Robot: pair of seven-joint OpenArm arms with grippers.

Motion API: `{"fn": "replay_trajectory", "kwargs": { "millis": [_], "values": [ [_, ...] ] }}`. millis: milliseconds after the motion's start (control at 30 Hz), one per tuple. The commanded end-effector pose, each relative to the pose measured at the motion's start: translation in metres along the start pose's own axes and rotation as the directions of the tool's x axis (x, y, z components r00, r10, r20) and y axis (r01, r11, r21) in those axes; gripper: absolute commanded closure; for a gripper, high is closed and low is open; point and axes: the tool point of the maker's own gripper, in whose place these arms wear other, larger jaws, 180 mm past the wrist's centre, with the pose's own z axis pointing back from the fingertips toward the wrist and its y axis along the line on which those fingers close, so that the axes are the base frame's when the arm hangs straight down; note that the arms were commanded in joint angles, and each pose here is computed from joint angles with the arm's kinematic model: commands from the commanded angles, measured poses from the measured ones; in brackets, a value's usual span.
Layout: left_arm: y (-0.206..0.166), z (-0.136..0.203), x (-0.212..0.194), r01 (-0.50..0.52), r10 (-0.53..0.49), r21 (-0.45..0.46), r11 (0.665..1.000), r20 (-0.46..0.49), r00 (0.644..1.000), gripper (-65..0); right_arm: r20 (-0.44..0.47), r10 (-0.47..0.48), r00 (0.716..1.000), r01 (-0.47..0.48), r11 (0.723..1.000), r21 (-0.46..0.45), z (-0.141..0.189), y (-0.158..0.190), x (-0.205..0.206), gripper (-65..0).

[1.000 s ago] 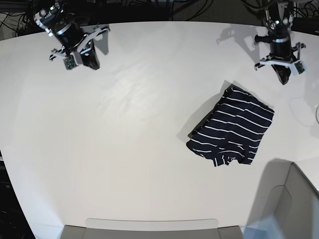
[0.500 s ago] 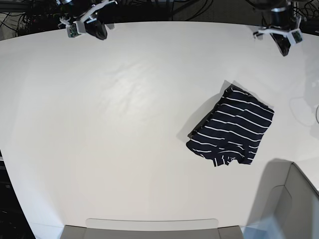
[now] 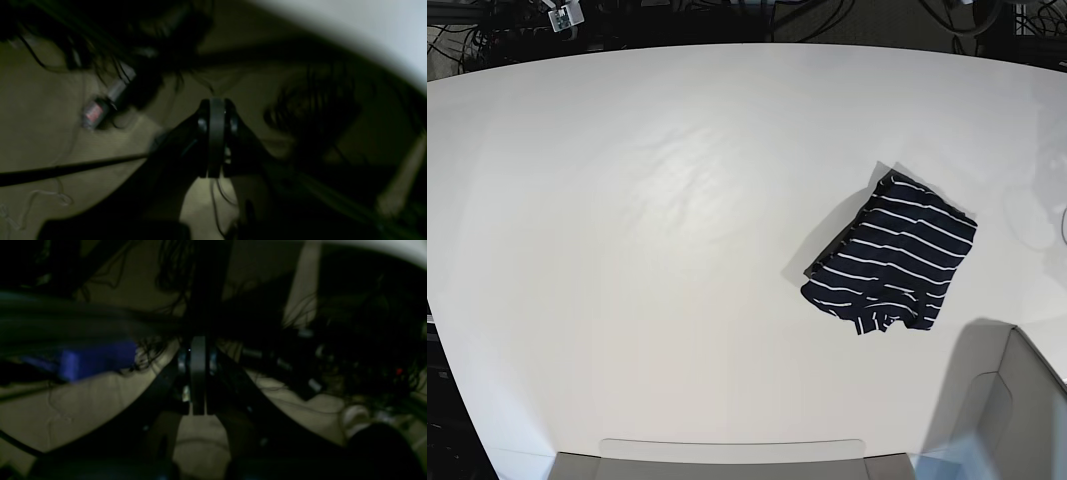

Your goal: Fold the T-shirt properly

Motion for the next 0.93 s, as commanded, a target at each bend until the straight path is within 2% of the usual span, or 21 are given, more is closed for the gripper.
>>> {"fn": "replay_trajectory", "kwargs": {
  "millis": [0,267,400,500,600,667,733,767,833,900],
  "values": [
    [0.008,0.004,-0.015,0.017,-0.017,0.022,1.000,-0.029,0.999,0.0,0.001,0.006,1.000,-0.006,1.000,-0.024,-0.001,-0.013,-0.002,0.0],
    [0.020,-0.010,-0.103,0.092,-0.082,0.067,0.994,-0.135,0.987,0.0,-0.075,0.014,0.997,-0.022,0.994,-0.107,-0.055,-0.048,-0.059,0.0],
    [0.020,-0.016,-0.148,0.158,-0.141,0.068,0.985,-0.207,0.968,0.0,-0.131,-0.051,0.990,0.037,0.993,-0.108,-0.077,-0.055,-0.099,0.0],
    [0.023,-0.027,-0.176,0.238,-0.212,0.059,0.969,-0.284,0.935,0.0,-0.215,-0.096,0.972,0.072,0.991,-0.114,-0.087,-0.068,-0.128,0.0],
    [0.013,-0.038,-0.197,0.292,-0.271,0.004,0.956,-0.360,0.892,0.0,-0.334,-0.155,0.930,0.119,0.985,-0.125,-0.092,-0.080,-0.155,0.0],
    [-0.001,-0.043,-0.204,0.237,-0.234,-0.041,0.971,-0.395,0.888,0.0,-0.399,-0.196,0.896,0.155,0.979,-0.134,-0.093,-0.086,-0.163,0.0],
    [-0.046,-0.073,-0.179,0.092,-0.124,-0.109,0.990,-0.339,0.933,0.0,-0.449,-0.215,0.867,0.169,0.976,-0.140,-0.094,-0.090,-0.166,0.0],
    [-0.069,-0.085,-0.167,0.024,-0.074,-0.153,0.988,-0.329,0.942,0.0,-0.453,-0.195,0.870,0.151,0.980,-0.133,-0.098,-0.094,-0.157,0.0],
    [-0.103,-0.101,-0.152,-0.051,-0.036,-0.235,0.971,-0.353,0.935,0.0,-0.455,-0.148,0.878,0.082,0.983,-0.161,-0.106,-0.109,-0.142,0.0],
    [-0.118,-0.114,-0.139,-0.090,-0.035,-0.291,0.952,-0.399,0.916,0.0,-0.503,-0.104,0.858,-0.024,0.970,-0.241,-0.107,-0.128,-0.141,0.0]
  ]
}}
